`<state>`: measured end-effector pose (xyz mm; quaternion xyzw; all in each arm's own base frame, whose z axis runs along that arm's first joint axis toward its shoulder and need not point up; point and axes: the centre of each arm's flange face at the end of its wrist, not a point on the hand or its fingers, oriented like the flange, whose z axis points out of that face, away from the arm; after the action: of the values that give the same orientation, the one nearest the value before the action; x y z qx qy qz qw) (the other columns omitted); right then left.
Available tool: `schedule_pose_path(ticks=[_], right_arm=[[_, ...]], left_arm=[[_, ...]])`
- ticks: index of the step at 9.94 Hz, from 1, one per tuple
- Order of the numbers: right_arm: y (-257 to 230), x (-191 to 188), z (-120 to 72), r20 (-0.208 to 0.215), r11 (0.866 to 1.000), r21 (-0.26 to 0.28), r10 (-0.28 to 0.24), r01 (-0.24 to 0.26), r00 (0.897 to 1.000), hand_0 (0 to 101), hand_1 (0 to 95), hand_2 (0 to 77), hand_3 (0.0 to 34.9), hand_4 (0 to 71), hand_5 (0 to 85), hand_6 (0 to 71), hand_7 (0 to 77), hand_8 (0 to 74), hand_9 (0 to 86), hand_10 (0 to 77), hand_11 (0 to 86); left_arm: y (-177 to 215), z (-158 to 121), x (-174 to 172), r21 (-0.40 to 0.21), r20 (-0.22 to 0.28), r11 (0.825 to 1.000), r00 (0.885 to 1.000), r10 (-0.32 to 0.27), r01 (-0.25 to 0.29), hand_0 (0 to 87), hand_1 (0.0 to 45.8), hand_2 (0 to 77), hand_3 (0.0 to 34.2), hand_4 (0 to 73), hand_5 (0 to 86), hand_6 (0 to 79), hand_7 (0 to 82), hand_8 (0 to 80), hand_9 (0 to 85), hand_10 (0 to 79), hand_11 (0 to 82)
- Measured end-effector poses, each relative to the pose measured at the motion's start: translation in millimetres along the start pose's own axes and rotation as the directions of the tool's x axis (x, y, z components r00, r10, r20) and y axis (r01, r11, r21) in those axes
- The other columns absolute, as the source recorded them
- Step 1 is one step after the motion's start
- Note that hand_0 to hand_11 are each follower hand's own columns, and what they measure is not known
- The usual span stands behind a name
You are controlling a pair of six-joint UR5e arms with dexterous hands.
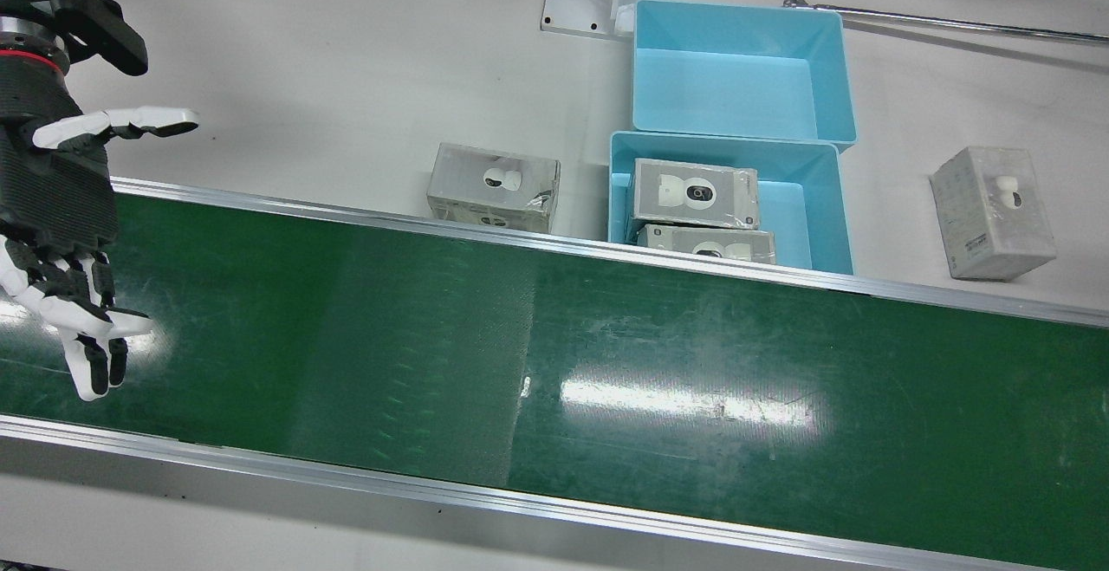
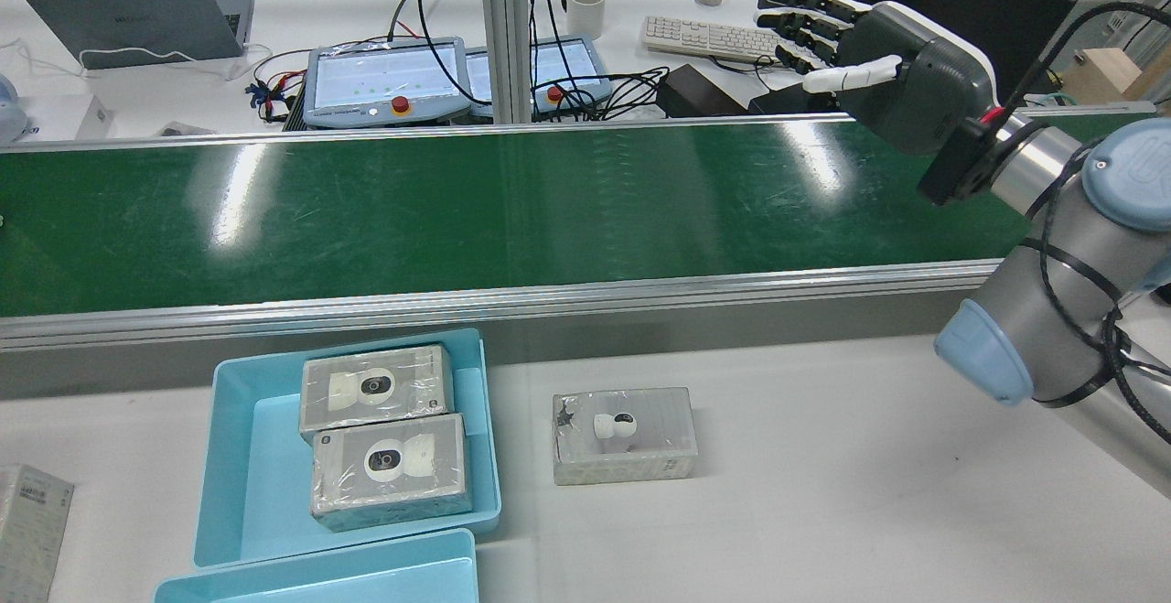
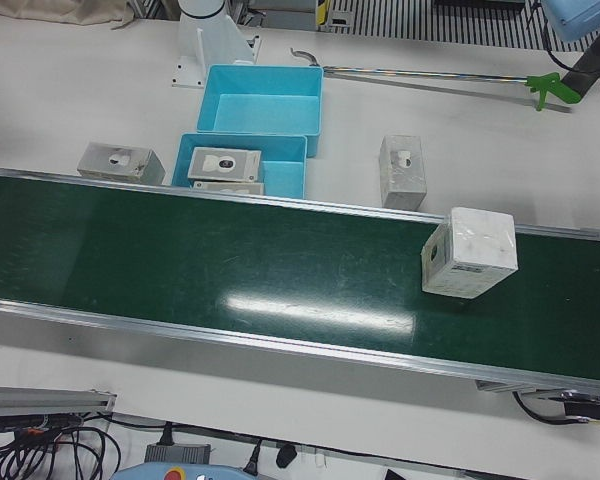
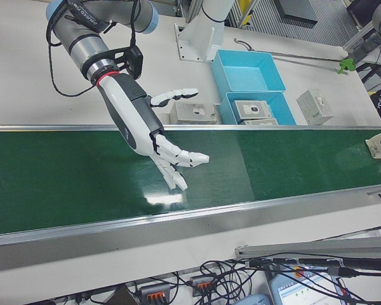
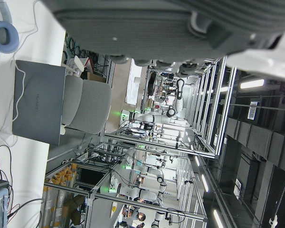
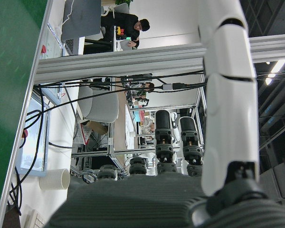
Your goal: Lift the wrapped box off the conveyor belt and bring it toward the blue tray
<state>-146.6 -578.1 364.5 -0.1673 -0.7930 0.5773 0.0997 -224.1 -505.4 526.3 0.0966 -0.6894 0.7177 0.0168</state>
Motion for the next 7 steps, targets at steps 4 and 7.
schedule_pose_path(ticks=[4, 7], right_arm=[[-0.9, 0.4, -1.0, -0.002, 1.0, 0.001, 0.0, 0.0, 1.0, 50, 16.4, 12.0, 9.0, 17.5, 16.9, 9.3, 26.2, 1.1, 7.6, 1.6, 3.8], [-0.8, 0.6, -1.0, -0.002, 1.0, 0.001, 0.0, 0.0, 1.0, 50, 16.4, 12.5, 9.1, 17.5, 16.9, 9.3, 26.2, 2.7, 7.6, 1.6, 3.8]], left_arm=[[0.0, 0.0, 0.0, 0.0, 0.0, 1.0, 1.0, 0.0, 0.0, 0.0, 0.0, 1.1, 0.0, 0.0, 1.1, 0.0, 0.5, 0.5, 0.0, 0.5, 0.0], [0.0, 0.0, 0.0, 0.0, 0.0, 1.0, 1.0, 0.0, 0.0, 0.0, 0.0, 1.1, 0.0, 0.0, 1.1, 0.0, 0.5, 0.5, 0.0, 0.5, 0.0]])
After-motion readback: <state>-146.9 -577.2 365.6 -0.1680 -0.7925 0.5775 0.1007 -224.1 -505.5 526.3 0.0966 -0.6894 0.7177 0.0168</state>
